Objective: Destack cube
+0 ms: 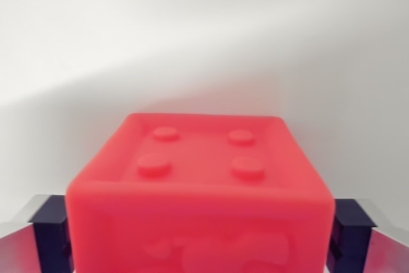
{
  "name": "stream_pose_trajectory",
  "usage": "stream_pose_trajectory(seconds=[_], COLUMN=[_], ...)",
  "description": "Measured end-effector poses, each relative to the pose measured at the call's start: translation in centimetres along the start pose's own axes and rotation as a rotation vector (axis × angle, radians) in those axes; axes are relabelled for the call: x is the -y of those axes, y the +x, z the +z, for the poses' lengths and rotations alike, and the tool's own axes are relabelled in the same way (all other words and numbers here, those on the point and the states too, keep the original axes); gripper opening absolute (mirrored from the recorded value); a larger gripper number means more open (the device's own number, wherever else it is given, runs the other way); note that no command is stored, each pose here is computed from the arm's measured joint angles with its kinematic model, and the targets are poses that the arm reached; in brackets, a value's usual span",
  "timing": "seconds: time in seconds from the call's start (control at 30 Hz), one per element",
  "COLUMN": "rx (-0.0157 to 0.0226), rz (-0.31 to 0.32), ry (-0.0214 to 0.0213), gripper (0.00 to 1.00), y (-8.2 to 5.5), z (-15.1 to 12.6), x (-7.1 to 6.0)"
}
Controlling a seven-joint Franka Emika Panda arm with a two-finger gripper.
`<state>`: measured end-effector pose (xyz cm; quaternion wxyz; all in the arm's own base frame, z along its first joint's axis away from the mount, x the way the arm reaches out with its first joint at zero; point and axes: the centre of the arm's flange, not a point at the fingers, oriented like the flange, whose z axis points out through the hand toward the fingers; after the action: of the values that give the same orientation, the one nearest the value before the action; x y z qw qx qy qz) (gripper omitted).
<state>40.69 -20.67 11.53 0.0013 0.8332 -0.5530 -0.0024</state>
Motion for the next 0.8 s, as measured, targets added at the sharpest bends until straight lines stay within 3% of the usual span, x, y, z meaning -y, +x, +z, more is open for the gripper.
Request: stream_pose_trajectory(seconds=[0.8], rx=[-0.0009], rz=[0.0], ry=[0.0014], gripper=[1.0], y=[0.04], z=[-0.35], x=[0.04])
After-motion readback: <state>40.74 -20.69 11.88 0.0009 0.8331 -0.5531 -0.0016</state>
